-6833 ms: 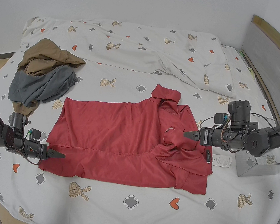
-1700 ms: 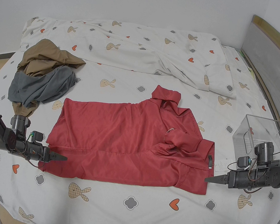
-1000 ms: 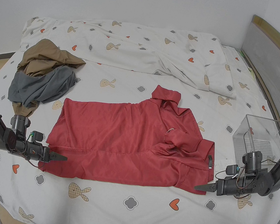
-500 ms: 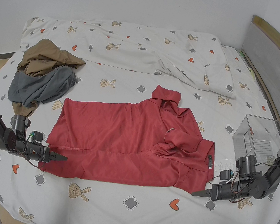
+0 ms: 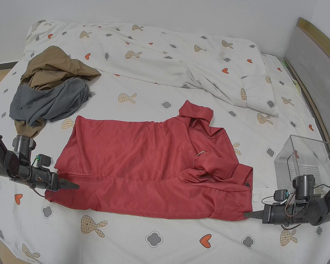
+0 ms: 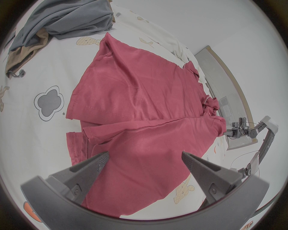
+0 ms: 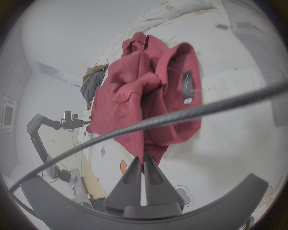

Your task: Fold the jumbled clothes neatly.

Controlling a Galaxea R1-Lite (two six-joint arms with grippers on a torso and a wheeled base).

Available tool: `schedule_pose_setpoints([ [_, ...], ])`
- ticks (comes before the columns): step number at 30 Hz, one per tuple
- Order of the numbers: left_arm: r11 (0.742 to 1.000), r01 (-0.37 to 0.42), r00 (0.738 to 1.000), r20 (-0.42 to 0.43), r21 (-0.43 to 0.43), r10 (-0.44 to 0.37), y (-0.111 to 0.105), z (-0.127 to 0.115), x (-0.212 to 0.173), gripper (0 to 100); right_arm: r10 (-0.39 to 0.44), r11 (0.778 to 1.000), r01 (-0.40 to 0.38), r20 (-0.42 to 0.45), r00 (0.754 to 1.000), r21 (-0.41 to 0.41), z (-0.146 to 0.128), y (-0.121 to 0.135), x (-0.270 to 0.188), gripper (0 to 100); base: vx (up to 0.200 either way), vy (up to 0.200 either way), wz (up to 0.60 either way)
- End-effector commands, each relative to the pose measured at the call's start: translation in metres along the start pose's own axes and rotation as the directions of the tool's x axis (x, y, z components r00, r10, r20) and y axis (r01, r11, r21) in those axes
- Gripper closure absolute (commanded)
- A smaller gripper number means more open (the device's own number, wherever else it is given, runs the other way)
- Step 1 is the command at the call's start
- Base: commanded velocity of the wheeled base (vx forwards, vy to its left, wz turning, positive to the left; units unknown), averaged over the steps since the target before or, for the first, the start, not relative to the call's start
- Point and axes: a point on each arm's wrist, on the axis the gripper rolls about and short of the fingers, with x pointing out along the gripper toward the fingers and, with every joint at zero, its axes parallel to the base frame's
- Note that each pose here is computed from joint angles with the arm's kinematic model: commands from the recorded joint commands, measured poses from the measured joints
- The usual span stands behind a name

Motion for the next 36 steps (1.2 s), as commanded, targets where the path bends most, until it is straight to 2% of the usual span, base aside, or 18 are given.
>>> schedule_pose_setpoints([
  [1, 1.0, 0.0, 1.0, -0.001, -0.003, 0.0, 0.001, 0.0, 0.001, 0, -0.032, 0.999, 0.032, 0.097, 0.995, 0.0, 0.027, 0.002, -0.028, 100, 0.0, 0.0, 0.0],
  [12, 1.0, 0.0, 1.0, -0.003, -0.004, 0.0, 0.001, -0.001, 0.001, 0, -0.051, 0.999, 0.049, 0.094, 0.994, 0.018, 0.032, -0.003, -0.034, 100, 0.0, 0.0, 0.0],
  [24, 1.0, 0.0, 1.0, -0.003, -0.004, 0.0, 0.001, -0.001, 0.001, 0, -0.066, 0.997, 0.065, 0.037, 0.997, 0.044, 0.025, -0.009, -0.034, 100, 0.0, 0.0, 0.0],
  [34, 1.0, 0.0, 1.0, -0.003, -0.004, 0.0, 0.001, -0.001, 0.001, 0, -0.047, 0.999, 0.047, -0.012, 0.999, 0.011, 0.015, -0.004, -0.025, 100, 0.0, 0.0, 0.0],
  [35, 1.0, 0.0, 1.0, -0.003, -0.004, 0.0, 0.001, -0.001, 0.001, 0, -0.053, 0.999, 0.053, -0.008, 0.999, 0.007, 0.015, -0.005, -0.025, 0, 0.0, 0.0, 0.0],
  [36, 1.0, 0.0, 1.0, -0.003, -0.002, 0.0, 0.001, -0.001, 0.001, 0, -0.063, 0.998, 0.063, 0.0, 0.998, 0.008, 0.016, -0.007, -0.027, 0, 0.0, 0.0, 0.0],
])
